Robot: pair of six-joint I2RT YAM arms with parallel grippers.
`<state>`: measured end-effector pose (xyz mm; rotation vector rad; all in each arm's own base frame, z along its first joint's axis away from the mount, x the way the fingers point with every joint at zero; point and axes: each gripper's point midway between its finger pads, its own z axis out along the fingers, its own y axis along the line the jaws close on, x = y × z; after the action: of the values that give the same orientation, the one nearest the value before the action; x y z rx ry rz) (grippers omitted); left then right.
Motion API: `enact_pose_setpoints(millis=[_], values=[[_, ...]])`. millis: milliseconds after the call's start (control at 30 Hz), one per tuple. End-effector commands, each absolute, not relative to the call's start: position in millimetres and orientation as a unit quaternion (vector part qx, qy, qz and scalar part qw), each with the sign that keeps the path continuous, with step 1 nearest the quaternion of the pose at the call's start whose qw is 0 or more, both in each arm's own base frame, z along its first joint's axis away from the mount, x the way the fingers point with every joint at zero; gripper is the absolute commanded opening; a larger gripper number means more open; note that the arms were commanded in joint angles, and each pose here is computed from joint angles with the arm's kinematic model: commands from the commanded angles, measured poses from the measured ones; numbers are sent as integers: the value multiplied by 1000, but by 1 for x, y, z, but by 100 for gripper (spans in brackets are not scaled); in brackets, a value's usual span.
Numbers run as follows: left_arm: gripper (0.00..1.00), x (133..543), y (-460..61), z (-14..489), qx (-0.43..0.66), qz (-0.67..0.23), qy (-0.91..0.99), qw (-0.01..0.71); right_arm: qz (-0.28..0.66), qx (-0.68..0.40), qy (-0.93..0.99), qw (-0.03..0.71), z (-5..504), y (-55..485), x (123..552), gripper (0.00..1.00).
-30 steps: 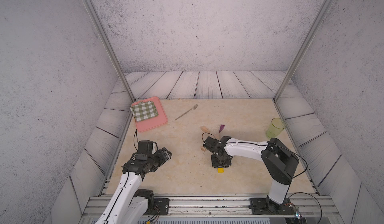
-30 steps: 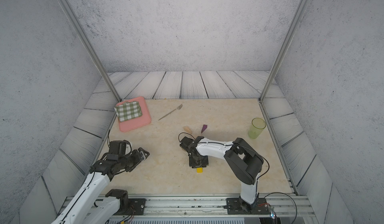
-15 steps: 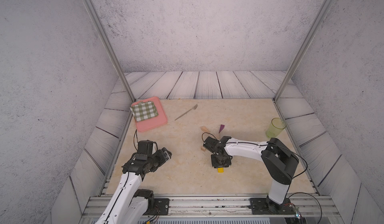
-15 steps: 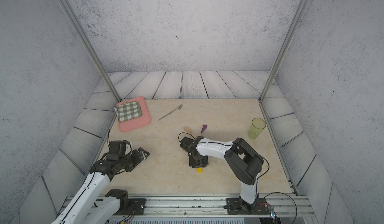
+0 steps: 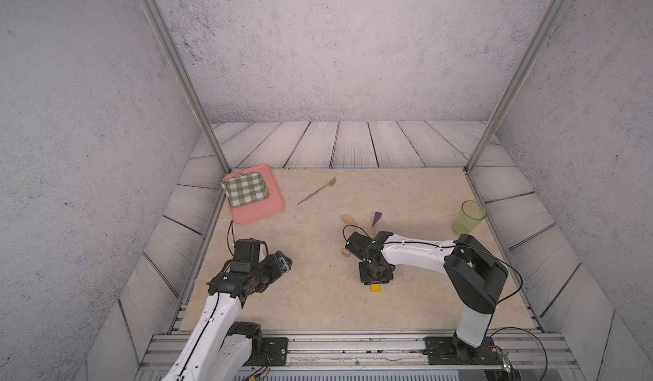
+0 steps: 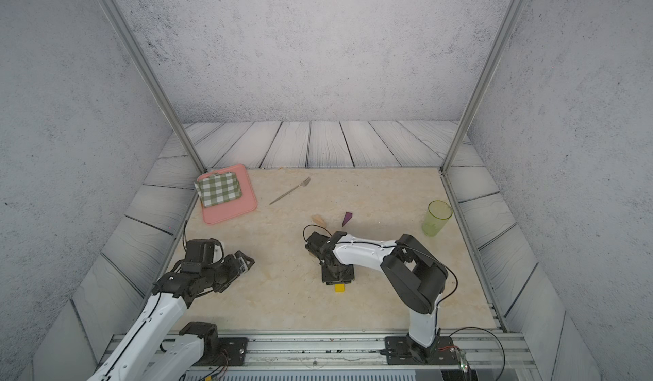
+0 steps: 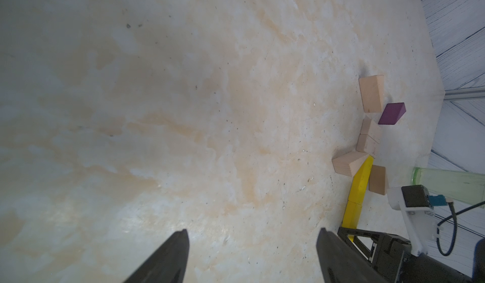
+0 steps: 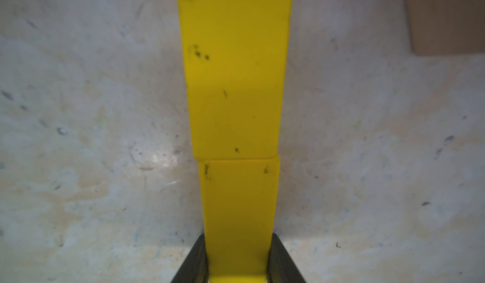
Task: Assemble a small pinwheel with building blocks
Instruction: Assemble the building block at the center of the board.
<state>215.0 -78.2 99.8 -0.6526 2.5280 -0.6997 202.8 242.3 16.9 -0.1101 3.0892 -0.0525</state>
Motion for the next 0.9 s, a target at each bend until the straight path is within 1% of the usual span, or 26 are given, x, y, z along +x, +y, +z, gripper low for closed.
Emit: enact_pose_setpoints(millis=[0,467,667,867], values=[[83,213,-75,95,-243,-249,912,216,-28,-33,999,28,12,243,208,39],[83,212,-75,95,-243,-249,913,215,-27,-34,999,28,12,244,208,41],[83,212,-75,95,-243,-249,912,215,-19,-33,999,35,16,246,209,45],[84,212,-75,95,-242,-247,913,215,-3,-31,997,65,38,247,215,50]])
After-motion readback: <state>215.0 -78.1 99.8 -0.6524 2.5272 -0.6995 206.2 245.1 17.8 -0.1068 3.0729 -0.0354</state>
